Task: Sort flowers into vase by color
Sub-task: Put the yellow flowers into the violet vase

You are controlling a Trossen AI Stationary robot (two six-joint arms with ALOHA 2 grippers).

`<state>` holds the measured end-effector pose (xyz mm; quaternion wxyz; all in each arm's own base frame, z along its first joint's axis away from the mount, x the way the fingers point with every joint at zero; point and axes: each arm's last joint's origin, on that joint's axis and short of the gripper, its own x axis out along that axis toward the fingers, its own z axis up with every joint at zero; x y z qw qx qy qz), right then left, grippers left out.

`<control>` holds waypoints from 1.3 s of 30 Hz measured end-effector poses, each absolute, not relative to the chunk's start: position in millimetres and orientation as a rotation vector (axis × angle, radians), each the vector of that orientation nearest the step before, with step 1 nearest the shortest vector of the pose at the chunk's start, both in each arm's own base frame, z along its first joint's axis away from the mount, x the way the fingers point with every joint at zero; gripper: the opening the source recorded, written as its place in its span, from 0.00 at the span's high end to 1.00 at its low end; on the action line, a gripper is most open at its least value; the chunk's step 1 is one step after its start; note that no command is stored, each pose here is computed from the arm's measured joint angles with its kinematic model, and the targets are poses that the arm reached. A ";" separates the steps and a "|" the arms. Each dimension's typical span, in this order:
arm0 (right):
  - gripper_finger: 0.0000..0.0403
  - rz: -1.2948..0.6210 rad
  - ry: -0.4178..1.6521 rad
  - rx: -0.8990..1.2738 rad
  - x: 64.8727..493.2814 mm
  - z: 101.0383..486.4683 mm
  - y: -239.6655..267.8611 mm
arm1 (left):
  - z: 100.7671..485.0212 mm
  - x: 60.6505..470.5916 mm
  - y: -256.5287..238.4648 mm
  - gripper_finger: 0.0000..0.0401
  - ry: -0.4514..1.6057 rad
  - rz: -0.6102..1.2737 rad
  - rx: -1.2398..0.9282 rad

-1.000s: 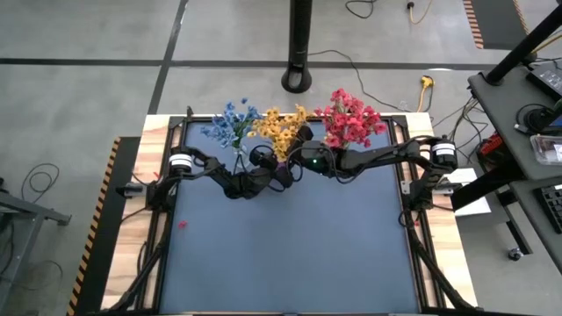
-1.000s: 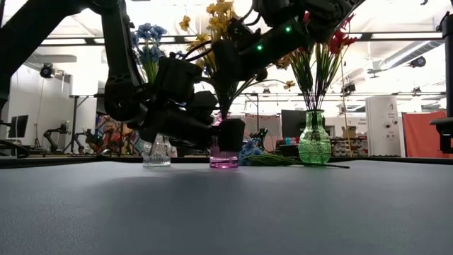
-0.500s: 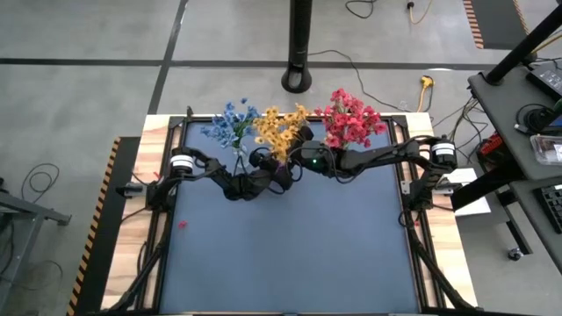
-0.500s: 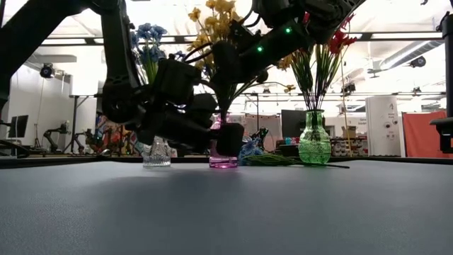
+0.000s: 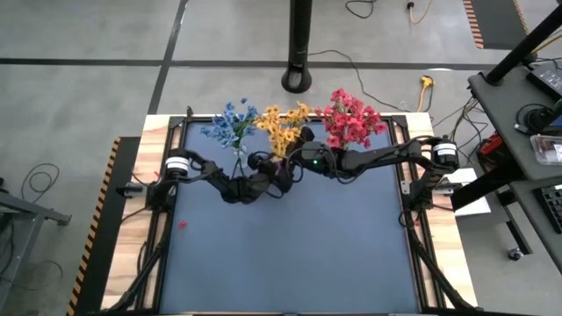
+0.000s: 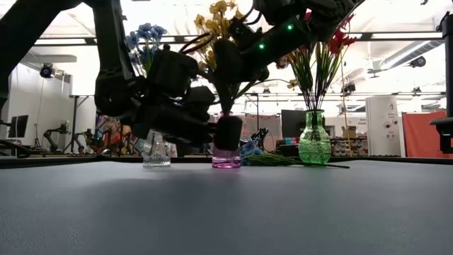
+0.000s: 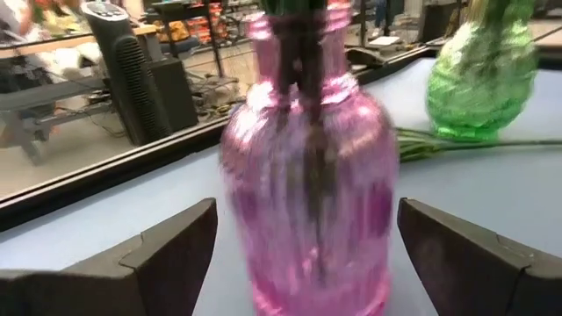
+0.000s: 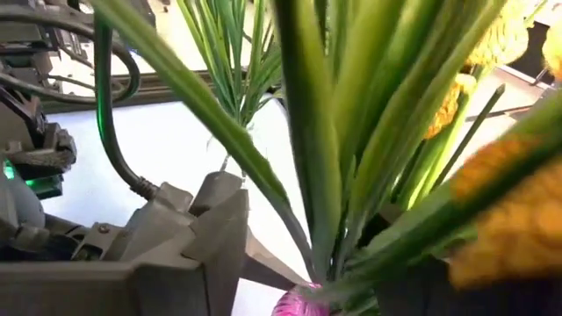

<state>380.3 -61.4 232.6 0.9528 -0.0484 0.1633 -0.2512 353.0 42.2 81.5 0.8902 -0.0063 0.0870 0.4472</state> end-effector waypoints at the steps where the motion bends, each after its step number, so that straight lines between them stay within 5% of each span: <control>1: 0.50 -0.510 0.332 -0.098 380.3 232.8 -61.4 | 81.1 352.2 42.3 0.17 0.185 0.938 -0.007; 23: 0.35 -0.506 0.368 -0.089 376.7 236.9 -50.5 | 81.8 349.9 30.6 0.17 0.236 0.980 0.077; 39: 0.33 -0.480 0.383 -0.083 372.2 243.6 -37.8 | 87.2 348.3 21.6 0.17 0.239 1.001 0.115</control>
